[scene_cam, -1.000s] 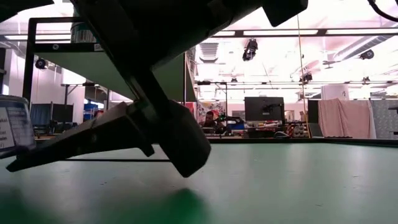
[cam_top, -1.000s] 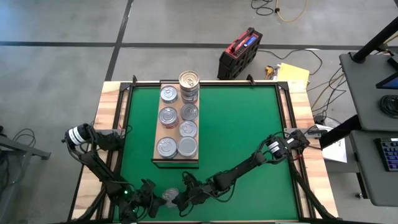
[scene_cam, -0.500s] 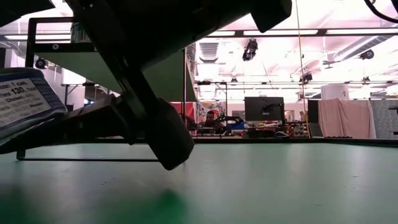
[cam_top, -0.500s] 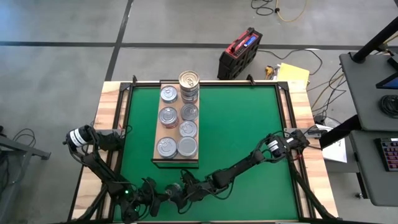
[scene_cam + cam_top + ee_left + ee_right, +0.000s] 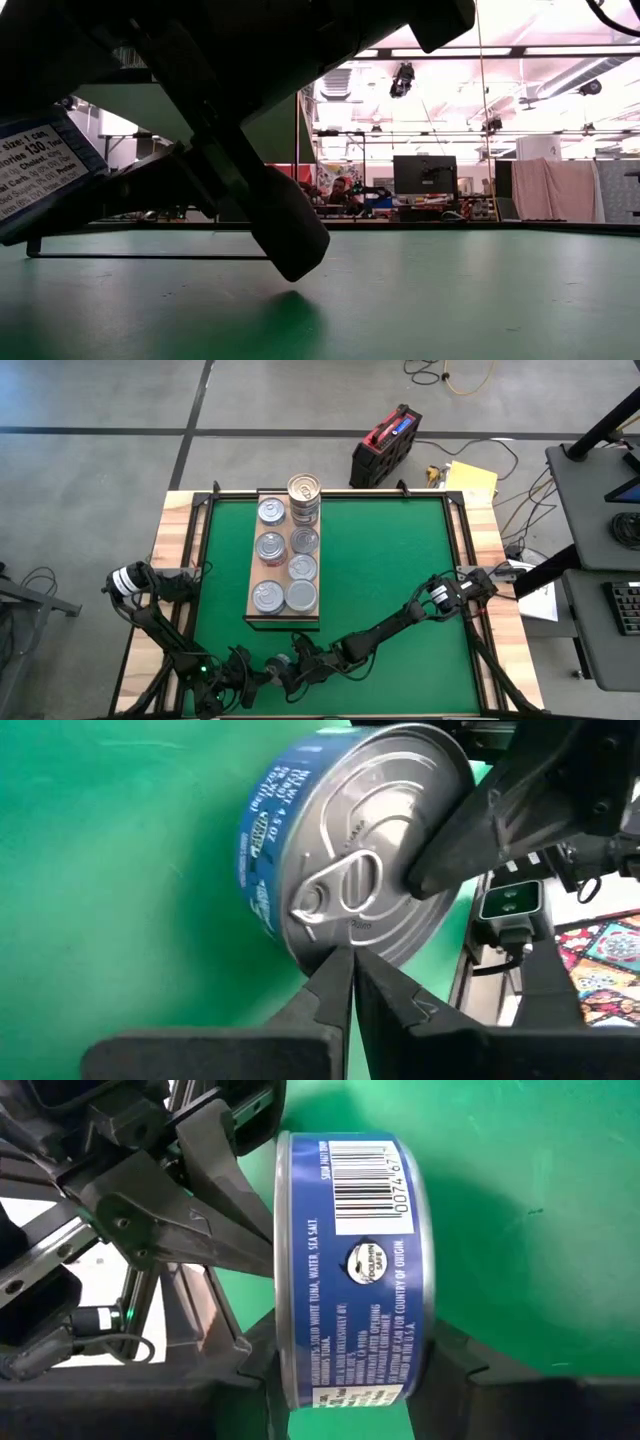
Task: Stack canned seafood by type on shelf
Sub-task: Stack the blue tuna can on top of the blue tuna can on the shelf
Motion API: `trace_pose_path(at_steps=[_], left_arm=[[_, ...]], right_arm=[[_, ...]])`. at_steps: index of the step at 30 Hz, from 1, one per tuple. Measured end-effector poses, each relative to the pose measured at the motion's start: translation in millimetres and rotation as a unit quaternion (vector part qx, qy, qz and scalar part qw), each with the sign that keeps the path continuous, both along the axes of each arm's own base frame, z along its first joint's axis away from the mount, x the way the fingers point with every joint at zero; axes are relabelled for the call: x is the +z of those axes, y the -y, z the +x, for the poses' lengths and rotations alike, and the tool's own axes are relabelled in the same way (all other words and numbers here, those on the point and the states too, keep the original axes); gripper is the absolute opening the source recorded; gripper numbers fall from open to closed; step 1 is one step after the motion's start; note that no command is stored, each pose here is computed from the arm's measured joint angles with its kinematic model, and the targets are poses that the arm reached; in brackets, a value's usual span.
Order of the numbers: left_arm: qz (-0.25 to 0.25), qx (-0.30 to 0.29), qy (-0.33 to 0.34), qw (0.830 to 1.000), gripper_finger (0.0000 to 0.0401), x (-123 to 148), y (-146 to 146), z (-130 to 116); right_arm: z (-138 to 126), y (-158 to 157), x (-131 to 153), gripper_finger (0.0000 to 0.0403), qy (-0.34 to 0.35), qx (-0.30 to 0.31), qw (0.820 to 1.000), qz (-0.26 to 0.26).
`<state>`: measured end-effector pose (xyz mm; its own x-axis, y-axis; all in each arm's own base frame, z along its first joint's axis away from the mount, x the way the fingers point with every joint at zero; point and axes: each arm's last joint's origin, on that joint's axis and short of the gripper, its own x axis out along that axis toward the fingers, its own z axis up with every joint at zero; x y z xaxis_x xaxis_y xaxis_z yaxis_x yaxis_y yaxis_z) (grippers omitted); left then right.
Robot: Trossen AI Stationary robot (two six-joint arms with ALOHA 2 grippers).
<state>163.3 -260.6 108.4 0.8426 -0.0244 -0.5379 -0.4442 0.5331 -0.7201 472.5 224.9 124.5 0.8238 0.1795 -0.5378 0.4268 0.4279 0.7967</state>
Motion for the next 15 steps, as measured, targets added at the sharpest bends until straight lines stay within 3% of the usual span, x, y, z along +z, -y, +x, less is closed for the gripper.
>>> trace_pose_path(at_steps=[8, 15], left_arm=[[-0.019, -0.052, 0.019, 0.998, 0.0000, 24.9, 9.1, -7.5], [0.009, -0.108, 0.045, 0.993, 0.0000, 52.6, 7.3, -11.0]], right_arm=[[-8.1, 0.1, 19.5, 0.0130, -0.026, 0.026, 0.999, -0.007], [-24.6, -0.4, 71.8, 0.0130, -0.028, 0.090, 0.996, 0.005]])
